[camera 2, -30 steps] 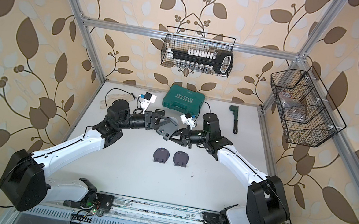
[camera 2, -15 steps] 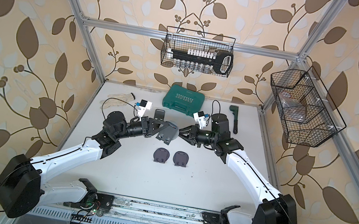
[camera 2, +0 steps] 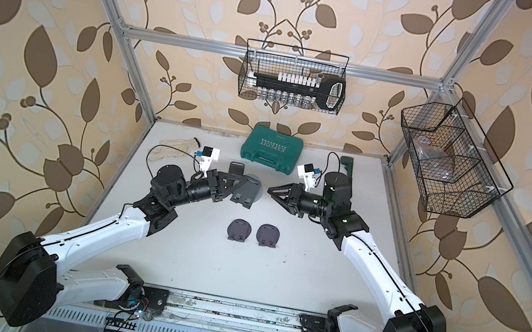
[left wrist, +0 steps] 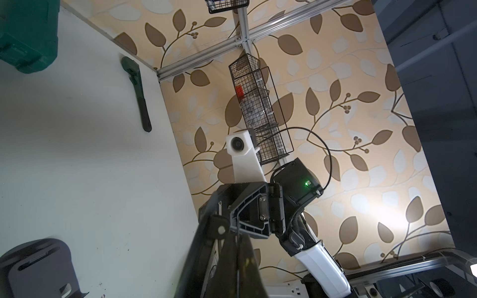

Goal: Open the phone stand

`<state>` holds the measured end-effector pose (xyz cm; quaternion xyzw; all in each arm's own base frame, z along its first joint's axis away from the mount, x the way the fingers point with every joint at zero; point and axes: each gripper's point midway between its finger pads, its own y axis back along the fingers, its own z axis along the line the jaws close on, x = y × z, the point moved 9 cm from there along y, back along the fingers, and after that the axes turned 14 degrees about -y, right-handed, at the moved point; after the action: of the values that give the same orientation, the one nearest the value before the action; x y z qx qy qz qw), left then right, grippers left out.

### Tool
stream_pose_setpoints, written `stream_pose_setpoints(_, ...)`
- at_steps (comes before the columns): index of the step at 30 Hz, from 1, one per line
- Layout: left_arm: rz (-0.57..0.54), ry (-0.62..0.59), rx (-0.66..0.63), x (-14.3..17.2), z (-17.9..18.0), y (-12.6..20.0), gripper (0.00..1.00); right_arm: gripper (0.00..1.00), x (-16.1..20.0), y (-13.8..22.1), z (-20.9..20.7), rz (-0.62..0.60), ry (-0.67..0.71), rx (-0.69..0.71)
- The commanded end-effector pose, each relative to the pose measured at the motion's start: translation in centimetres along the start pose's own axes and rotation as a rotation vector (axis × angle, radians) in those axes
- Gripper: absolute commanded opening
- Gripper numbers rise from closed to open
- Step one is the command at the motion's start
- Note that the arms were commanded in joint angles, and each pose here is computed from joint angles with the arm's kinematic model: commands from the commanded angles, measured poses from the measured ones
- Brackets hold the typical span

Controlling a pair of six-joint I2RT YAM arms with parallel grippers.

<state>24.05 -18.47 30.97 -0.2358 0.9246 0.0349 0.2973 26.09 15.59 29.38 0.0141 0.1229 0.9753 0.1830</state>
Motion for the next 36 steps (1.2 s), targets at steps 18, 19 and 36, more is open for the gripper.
stream_pose_setpoints(18, -0.014, -0.034, 0.07, -1.0, -1.8, -0.4, 0.0, 0.26, 0.3, -3.5, 0.8, 0.103, 0.043, -0.065)
stream_pose_setpoints(19, -0.009, -0.033, 0.071, -0.9, -1.8, -0.4, 0.0, 0.25, 0.2, -3.7, 0.9, 0.099, 0.042, -0.067)
stream_pose_setpoints(36, -0.024, -0.047, 0.114, -0.9, -2.3, -0.8, 0.0, 0.0, 1.1, -7.2, 1.5, 0.2, 0.026, -0.068)
